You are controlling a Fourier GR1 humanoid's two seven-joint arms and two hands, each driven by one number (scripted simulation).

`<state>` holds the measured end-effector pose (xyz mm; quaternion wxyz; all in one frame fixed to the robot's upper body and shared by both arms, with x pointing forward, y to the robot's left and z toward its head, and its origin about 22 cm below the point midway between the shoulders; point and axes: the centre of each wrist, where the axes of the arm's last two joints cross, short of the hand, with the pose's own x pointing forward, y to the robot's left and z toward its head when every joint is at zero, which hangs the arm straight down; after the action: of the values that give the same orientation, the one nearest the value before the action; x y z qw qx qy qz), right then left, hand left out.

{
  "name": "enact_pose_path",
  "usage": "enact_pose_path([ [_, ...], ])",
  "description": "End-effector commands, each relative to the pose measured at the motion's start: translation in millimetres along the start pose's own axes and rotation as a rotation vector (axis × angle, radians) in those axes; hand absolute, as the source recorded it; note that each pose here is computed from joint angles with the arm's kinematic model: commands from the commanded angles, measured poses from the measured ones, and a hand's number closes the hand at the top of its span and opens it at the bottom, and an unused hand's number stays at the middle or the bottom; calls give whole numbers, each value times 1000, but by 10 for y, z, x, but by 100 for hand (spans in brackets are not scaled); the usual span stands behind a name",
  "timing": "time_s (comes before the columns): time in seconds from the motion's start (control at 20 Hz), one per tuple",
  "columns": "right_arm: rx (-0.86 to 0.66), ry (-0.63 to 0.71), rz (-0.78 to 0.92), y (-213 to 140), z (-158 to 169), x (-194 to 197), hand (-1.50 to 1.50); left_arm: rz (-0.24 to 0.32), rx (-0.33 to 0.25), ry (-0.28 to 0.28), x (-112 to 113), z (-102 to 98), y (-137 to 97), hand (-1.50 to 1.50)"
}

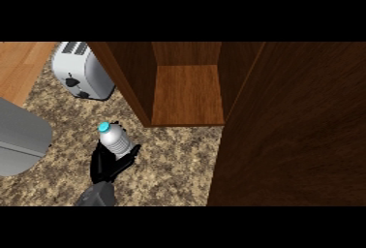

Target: Pick up the bottled water, place it into the cabinet and close the cabinet

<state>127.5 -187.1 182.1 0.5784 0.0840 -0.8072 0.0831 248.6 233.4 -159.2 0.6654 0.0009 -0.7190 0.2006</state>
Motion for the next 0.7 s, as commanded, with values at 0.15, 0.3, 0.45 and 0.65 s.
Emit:
enact_pose_path([
  [0.15,-10,-63,-11,-99,267,173,-150,49,-65,-5,-52,-70,-233,150],
  [0.3,-18,-70,-5,-99,245,272,-150,-70,-76,-98,6,-202,-320,150],
  [0.45,-15,-77,10,-200,233,205,-150,-104,-126,-137,41,-248,-354,150],
  [0.65,-30,-61,48,-245,272,199,-150,-97,-320,-76,38,-223,-247,150],
])
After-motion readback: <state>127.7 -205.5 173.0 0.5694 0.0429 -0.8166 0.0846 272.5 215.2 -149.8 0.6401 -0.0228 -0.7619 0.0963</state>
